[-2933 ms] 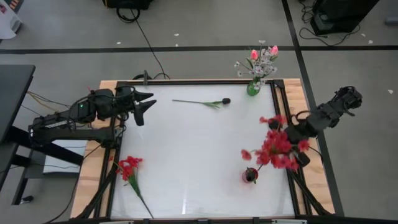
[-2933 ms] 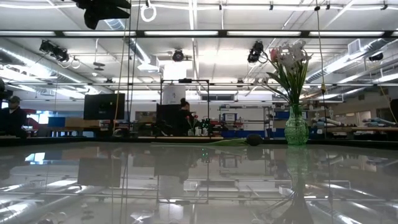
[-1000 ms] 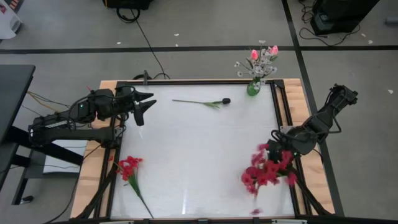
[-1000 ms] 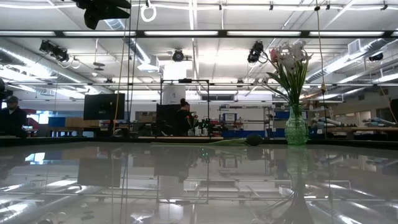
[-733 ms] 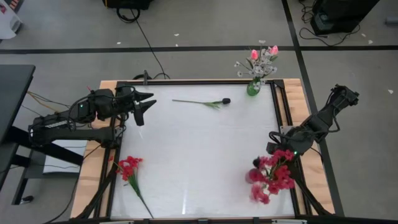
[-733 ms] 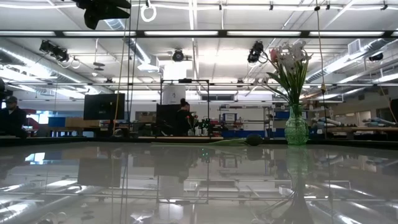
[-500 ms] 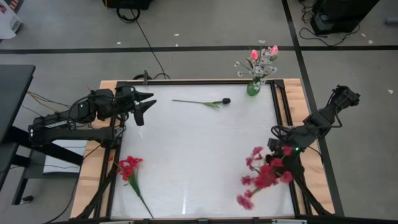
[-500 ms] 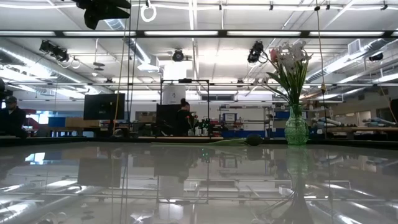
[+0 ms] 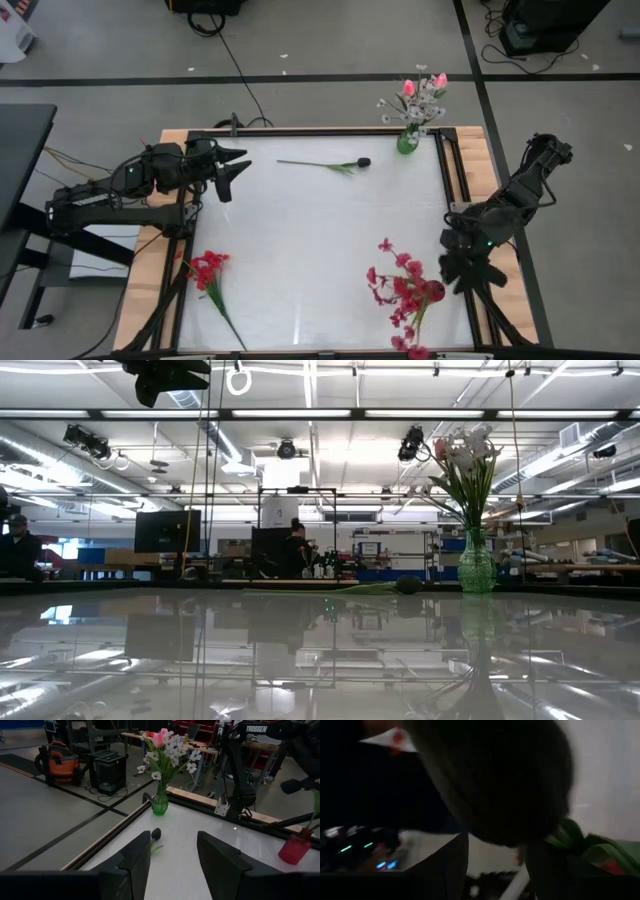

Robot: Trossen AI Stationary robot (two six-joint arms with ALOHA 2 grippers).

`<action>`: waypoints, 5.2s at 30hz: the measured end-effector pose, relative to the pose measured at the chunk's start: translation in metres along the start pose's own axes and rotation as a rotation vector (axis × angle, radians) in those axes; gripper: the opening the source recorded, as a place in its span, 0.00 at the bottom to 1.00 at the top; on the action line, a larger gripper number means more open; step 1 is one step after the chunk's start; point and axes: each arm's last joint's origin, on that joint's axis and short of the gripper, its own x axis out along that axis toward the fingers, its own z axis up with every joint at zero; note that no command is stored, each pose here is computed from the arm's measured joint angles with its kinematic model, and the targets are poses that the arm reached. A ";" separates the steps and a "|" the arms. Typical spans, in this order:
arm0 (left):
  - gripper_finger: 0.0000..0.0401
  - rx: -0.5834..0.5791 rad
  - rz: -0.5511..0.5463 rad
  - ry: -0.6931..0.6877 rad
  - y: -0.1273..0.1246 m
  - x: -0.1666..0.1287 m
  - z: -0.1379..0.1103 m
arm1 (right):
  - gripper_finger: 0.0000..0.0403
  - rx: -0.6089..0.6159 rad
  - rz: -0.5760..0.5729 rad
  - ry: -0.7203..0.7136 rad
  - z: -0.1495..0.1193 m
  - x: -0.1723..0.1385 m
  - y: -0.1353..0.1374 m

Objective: Sort flowers into vase by color
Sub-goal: Put the top red flower into the red vase, then adjust the red vase

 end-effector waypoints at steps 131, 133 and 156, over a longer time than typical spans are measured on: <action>0.42 0.001 0.000 -0.003 0.000 0.000 0.000 | 0.43 -0.242 -0.685 -0.048 -0.076 0.102 -0.044; 0.42 0.001 0.000 -0.003 0.000 0.000 0.000 | 0.43 -0.250 -0.699 -0.073 -0.074 0.101 -0.045; 0.42 0.065 0.024 0.011 0.001 0.000 -0.001 | 0.60 -0.255 -0.643 -0.242 -0.047 0.084 -0.026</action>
